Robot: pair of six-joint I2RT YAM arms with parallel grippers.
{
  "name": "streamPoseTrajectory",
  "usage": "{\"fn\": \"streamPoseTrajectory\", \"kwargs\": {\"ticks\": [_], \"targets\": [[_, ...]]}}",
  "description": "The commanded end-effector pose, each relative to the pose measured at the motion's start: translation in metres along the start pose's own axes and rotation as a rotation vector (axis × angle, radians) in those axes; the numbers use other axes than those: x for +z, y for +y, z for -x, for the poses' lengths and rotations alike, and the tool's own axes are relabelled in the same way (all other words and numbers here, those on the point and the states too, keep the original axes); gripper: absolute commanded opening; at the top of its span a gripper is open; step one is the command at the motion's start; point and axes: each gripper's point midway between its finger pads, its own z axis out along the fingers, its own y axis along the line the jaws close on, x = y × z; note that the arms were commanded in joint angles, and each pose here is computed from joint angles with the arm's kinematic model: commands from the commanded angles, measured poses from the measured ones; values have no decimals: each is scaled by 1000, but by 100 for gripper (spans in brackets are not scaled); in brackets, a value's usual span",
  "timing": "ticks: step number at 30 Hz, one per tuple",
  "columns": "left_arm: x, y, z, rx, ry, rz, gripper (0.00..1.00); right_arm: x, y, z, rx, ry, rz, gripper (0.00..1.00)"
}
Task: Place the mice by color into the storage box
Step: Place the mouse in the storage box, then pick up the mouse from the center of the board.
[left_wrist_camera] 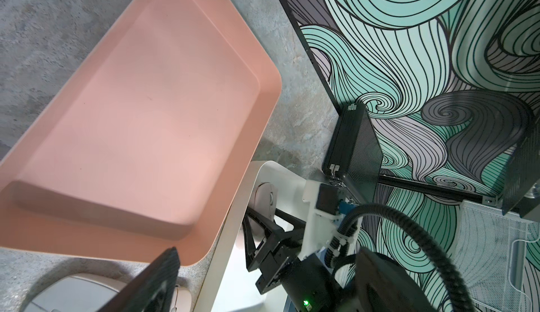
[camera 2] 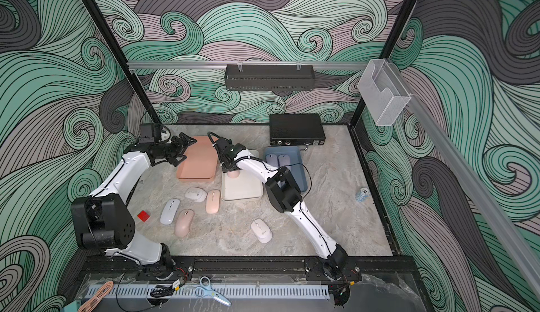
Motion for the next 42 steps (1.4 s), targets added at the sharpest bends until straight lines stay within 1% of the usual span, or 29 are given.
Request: {"fn": "streamPoseTrajectory", "kwargs": {"ticks": [1, 4, 7, 9, 13, 16, 21, 25, 27, 28, 30, 32, 36, 38, 40, 42], "targets": [[-11, -9, 2, 26, -22, -14, 93, -6, 1, 2, 13, 12, 8, 58], [-11, -10, 2, 28, -23, -16, 93, -2, 1, -1, 16, 25, 16, 61], [-11, -9, 2, 26, -22, -16, 93, -5, 5, 1, 12, 28, 34, 65], [-11, -9, 2, 27, -22, -15, 93, -11, 6, 4, 9, 21, 44, 68], [-11, -10, 2, 30, -20, -19, 93, -31, 6, 19, 14, -16, 61, 70], [-12, -11, 3, 35, -24, -21, 93, -54, 6, 32, 8, -54, 71, 69], [-16, -11, 6, 37, -36, -25, 93, -107, 2, 47, -14, -115, 73, 68], [-26, -13, 10, 87, -66, 4, 92, -152, 2, 42, -59, -151, 69, 67], [-38, -10, 11, 125, -109, 64, 92, -177, 5, 32, -93, -171, 67, 67], [-46, -9, 11, 167, -137, 102, 92, -187, 4, 22, -112, -174, 62, 67], [-70, -7, 1, 177, -156, 142, 91, -207, -1, 5, -139, -194, 59, 68], [-94, -2, -17, 208, -158, 159, 91, -224, -14, -18, -139, -213, 68, 69], [-125, 34, -63, 228, -125, 241, 91, -248, -41, -58, -102, -250, 107, 71], [-130, 63, -92, 197, -75, 308, 91, -256, -51, -80, -101, -253, 130, 71], [-129, 88, -117, 157, -20, 353, 90, -263, -66, -98, -109, -261, 123, 72], [-121, 109, -136, 114, 28, 397, 90, -270, -83, -111, -124, -290, 100, 77]]}}
